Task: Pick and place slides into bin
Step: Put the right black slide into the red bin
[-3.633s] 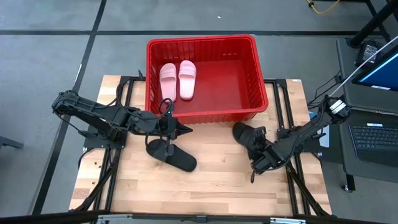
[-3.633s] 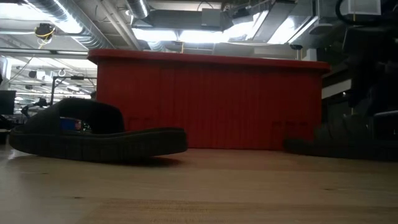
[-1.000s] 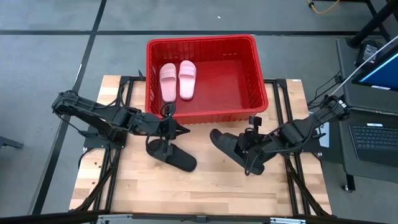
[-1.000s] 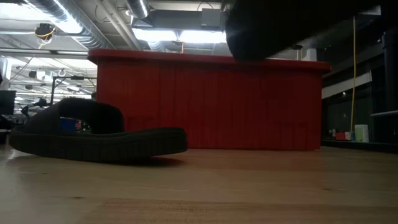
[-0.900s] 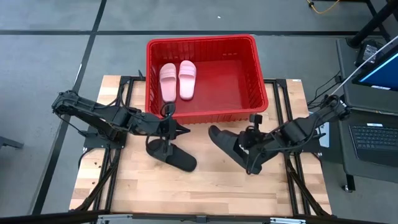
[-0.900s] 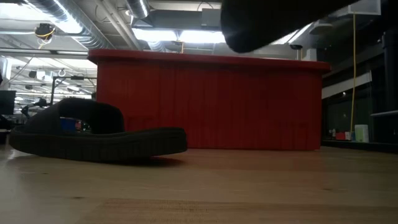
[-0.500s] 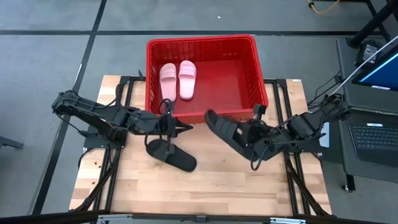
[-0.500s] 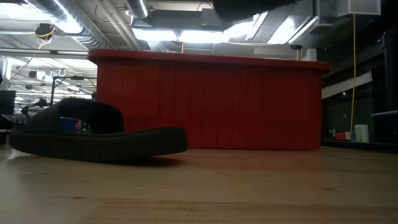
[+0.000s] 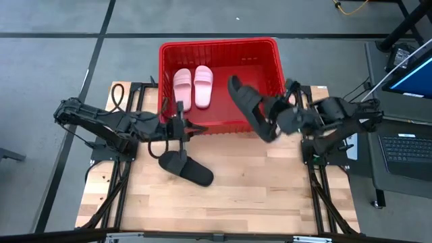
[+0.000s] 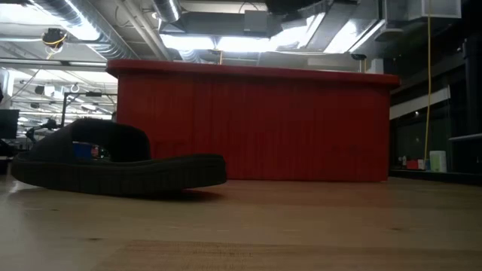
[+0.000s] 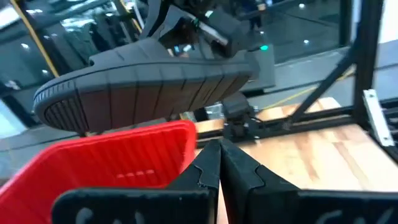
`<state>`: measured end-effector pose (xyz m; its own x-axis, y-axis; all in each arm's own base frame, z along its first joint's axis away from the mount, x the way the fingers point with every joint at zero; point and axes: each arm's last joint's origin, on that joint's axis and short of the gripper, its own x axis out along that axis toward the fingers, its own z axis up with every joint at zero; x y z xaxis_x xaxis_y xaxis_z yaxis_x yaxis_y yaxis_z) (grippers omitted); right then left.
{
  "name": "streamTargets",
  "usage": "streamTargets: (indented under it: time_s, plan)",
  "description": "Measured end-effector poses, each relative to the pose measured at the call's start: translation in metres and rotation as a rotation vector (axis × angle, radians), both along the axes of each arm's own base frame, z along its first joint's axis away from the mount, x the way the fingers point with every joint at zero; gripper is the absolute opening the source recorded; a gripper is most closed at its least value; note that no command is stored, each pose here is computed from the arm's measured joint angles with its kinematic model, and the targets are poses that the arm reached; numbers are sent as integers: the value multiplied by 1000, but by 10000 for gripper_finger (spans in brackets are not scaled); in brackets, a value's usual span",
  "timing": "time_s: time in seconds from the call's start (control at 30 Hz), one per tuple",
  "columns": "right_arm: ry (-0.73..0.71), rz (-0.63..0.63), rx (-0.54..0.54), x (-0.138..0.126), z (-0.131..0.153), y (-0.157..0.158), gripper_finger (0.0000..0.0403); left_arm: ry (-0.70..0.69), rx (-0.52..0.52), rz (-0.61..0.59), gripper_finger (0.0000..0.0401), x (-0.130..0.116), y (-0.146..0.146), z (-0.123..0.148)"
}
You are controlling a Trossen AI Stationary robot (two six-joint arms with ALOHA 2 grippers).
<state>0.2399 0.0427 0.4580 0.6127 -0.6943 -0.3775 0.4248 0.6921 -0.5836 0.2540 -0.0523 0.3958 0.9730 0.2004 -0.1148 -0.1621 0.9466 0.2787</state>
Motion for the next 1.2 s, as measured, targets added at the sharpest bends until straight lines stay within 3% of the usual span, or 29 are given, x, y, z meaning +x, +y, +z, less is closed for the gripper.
streamTargets:
  time_s: [0.17,0.3,0.47,0.63,0.8,1.0,1.2]
  plan:
    - [9,-53,-64,13,6,-28,12,-16,11,63,3,-5,25,6]
    - [73,-63,-124,32,2,-47,12,1,-3,37,3,-10,52,8]
    - [183,-118,-168,55,-14,-73,12,27,-9,91,3,-16,81,7]
    - [315,-175,-199,75,-33,-104,12,64,69,156,3,-19,101,6]
    - [404,-205,-226,92,-49,-134,12,93,109,146,3,-23,117,5]
    - [390,-142,-155,112,-47,-162,12,139,115,164,3,-31,138,1]
    - [433,-196,-91,131,-48,-191,12,227,83,231,3,-40,154,-7]
